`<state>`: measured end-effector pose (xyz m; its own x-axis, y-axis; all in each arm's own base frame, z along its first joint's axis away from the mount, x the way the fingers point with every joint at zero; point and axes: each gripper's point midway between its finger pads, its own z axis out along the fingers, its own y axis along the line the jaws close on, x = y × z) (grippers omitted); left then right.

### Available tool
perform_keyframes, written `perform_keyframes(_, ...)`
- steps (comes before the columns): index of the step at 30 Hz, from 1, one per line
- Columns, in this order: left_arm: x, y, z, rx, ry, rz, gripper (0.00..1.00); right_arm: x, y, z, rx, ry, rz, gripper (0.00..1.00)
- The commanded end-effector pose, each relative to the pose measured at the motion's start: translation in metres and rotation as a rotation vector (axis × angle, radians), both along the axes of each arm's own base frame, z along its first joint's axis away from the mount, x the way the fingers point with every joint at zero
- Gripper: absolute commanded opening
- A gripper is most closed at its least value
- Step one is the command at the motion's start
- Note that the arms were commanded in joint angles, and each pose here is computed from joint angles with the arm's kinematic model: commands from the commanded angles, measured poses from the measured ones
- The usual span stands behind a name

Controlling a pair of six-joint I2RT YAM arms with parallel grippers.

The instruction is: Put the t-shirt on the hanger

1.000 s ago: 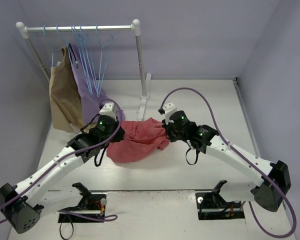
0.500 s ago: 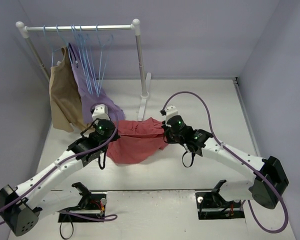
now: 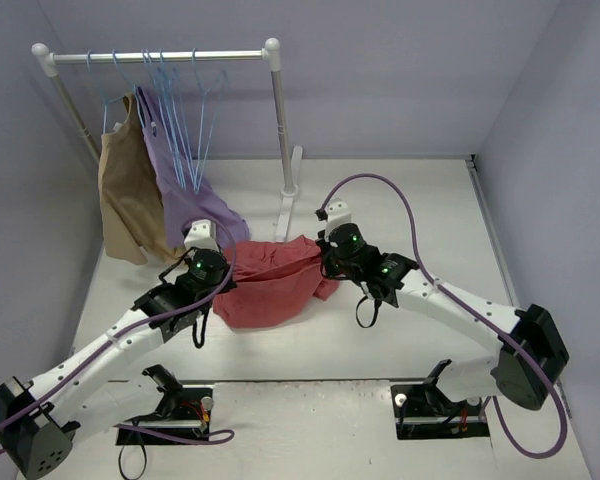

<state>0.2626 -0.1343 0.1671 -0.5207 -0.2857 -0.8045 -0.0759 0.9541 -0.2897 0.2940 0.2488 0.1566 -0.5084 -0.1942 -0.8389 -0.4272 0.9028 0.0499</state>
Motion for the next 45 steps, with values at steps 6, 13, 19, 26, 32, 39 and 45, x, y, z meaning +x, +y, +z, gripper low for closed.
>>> perform_keyframes(6,0.021,-0.014,0.094,0.062,-0.173,-0.131,0.56,0.010,0.022,-0.014,0.047,0.000,0.016,0.00)
perform_keyframes(13,0.073,-0.014,0.192,0.241,-0.277,-0.262,0.60,0.012,0.031,-0.007,0.050,-0.012,0.064,0.00)
perform_keyframes(19,0.130,0.007,0.234,0.306,-0.308,-0.225,0.60,0.012,0.036,-0.004,0.059,-0.013,0.090,0.00)
perform_keyframes(26,0.192,0.029,0.242,0.390,-0.280,-0.169,0.60,0.008,0.041,0.004,0.080,-0.017,0.118,0.00)
perform_keyframes(32,0.220,0.041,0.213,0.412,-0.213,-0.140,0.60,0.003,0.041,0.004,0.092,-0.011,0.125,0.00)
perform_keyframes(39,0.231,0.042,0.190,0.411,-0.162,-0.131,0.60,-0.003,0.035,0.000,0.097,-0.002,0.121,0.00)
perform_keyframes(45,0.228,0.041,0.168,0.390,-0.113,-0.136,0.46,-0.005,0.031,0.000,0.096,-0.006,0.108,0.00)
